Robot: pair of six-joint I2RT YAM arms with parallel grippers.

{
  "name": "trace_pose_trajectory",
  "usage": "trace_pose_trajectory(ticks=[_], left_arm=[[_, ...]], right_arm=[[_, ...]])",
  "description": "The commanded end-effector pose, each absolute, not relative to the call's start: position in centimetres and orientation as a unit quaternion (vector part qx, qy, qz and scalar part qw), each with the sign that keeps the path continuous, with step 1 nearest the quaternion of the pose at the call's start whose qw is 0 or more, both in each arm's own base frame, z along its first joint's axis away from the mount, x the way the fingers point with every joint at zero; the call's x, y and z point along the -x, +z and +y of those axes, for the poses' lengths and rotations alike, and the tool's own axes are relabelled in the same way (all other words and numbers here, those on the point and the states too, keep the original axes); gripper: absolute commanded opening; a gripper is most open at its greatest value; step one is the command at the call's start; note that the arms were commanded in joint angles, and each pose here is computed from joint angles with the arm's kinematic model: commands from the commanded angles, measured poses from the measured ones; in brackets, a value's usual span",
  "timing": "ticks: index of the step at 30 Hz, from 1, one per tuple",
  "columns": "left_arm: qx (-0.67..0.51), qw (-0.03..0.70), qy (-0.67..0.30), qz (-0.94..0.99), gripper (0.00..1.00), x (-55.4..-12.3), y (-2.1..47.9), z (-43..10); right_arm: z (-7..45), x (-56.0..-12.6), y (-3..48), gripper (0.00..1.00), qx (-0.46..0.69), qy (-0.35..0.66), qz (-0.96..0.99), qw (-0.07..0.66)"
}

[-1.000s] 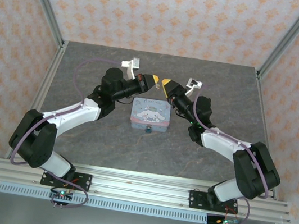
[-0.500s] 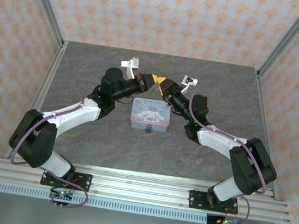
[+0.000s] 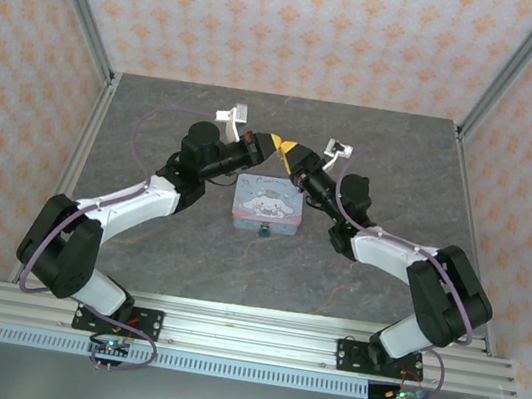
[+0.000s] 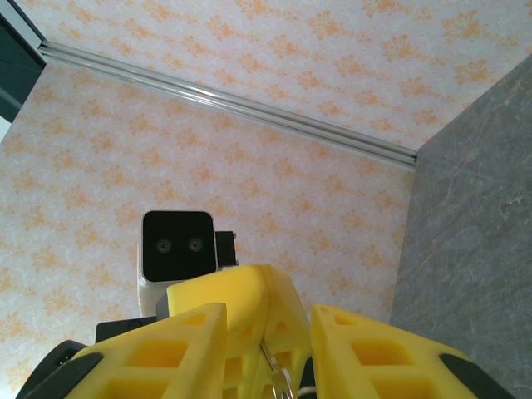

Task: Unlock a padlock with a key

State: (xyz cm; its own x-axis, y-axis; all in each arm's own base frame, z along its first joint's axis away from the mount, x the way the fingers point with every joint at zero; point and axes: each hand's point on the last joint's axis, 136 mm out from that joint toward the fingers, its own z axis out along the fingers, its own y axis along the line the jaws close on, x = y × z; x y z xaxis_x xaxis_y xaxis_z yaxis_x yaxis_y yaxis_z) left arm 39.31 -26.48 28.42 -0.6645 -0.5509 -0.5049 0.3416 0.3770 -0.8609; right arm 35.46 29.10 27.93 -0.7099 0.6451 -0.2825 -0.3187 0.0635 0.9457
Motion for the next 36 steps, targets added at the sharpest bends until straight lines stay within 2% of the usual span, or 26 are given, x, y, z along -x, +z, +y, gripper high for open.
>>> trace_pose_trajectory(ticks=[1, 26, 36], left_arm=[[0.076, 0.423, -0.558, 0.71, 0.0, -39.9, 29.3, -26.2], [0.083, 0.421, -0.554, 0.714, 0.0, -39.8, 28.7, -26.1], [0.086, 0.422, -0.551, 0.715, 0.0, -39.9, 28.6, -26.0]], right_arm=[[29.5, -34.3, 28.3, 0.32, -0.111, 0.685, 0.627, 0.355], [30.4, -34.5, 29.6, 0.18, -0.101, 0.698, 0.615, 0.352], [30.2, -34.3, 29.1, 0.07, -0.104, 0.696, 0.618, 0.352]])
